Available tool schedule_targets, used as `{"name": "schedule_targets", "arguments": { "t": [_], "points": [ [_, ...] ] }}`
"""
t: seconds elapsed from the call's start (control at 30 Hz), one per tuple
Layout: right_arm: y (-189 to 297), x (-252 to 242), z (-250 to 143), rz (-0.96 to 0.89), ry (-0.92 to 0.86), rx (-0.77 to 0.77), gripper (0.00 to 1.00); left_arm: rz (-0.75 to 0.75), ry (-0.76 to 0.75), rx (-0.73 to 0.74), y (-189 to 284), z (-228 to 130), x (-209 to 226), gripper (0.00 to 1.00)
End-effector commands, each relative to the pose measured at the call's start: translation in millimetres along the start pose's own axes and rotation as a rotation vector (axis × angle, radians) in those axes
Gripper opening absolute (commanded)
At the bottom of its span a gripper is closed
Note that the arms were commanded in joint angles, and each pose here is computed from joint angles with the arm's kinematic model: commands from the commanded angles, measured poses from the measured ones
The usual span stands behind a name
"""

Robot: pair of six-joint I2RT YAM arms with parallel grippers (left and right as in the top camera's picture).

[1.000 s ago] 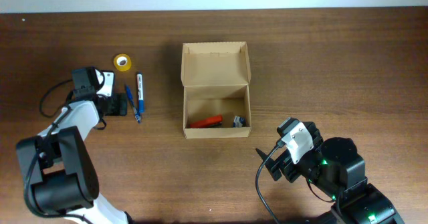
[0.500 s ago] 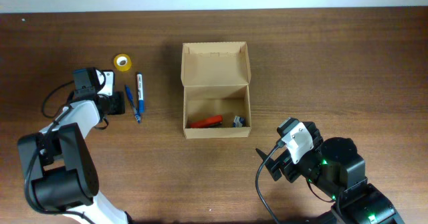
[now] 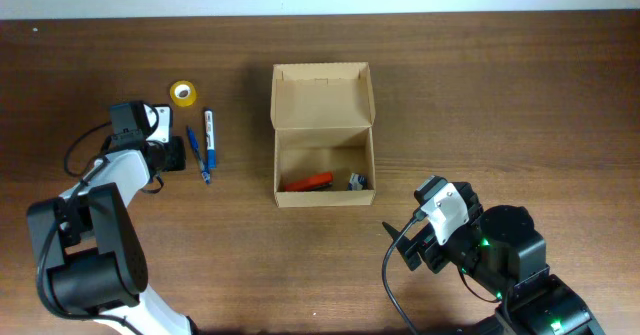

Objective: Pack container
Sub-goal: 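Lower the left gripper and close it on the yellow correction tape, then carry the correction tape into the box with the left gripper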

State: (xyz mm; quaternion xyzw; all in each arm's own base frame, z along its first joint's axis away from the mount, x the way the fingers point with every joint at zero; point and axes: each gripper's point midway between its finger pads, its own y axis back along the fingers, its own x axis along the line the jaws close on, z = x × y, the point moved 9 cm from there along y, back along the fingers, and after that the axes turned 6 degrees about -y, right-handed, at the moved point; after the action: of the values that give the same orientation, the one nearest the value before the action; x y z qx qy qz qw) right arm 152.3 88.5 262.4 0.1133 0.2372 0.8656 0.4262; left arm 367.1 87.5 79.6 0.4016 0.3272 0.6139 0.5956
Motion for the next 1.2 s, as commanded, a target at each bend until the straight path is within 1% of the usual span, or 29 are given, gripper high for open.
{"name": "schedule_targets", "arguments": {
  "t": [0.0, 0.2, 0.27, 0.33, 0.4, 0.6, 0.77, 0.9, 1.17],
  "points": [
    [-1.1, 0.6, -0.9, -0.002, 0.008, 0.003, 0.99, -0.015, 0.029, 0.059, -13.2, -12.8, -2.3, 0.32],
    [-1.1, 0.6, -0.9, -0.002, 0.008, 0.003, 0.99, -0.006, 0.086, 0.025, 0.1, -4.8, -1.3, 0.19],
    [-1.1, 0.6, -0.9, -0.002, 0.008, 0.003, 0.99, 0.001, 0.082, -0.007, 16.7, 2.4, -0.8, 0.13],
    [-1.1, 0.6, -0.9, -0.002, 0.008, 0.003, 0.99, 0.007, 0.079, -0.038, 35.3, 8.7, -0.7, 0.04],
    [-1.1, 0.6, -0.9, -0.002, 0.008, 0.003, 0.99, 0.011, 0.072, -0.066, 56.8, 13.5, -2.4, 0.02],
    [-1.1, 0.6, -0.9, -0.002, 0.008, 0.003, 0.99, 0.007, 0.025, -0.165, 124.8, 22.7, -19.9, 0.02],
    [-1.1, 0.6, -0.9, -0.002, 0.008, 0.003, 0.99, -0.033, -0.064, -0.268, 169.6, 28.5, -53.0, 0.02],
    [-1.1, 0.6, -0.9, -0.002, 0.008, 0.003, 0.99, -0.101, -0.2, -0.331, 187.7, 34.2, -93.1, 0.02],
    [-1.1, 0.6, -0.9, -0.002, 0.008, 0.003, 0.99, -0.22, -0.48, -0.384, 192.4, 34.3, -165.7, 0.02]
  ]
}}
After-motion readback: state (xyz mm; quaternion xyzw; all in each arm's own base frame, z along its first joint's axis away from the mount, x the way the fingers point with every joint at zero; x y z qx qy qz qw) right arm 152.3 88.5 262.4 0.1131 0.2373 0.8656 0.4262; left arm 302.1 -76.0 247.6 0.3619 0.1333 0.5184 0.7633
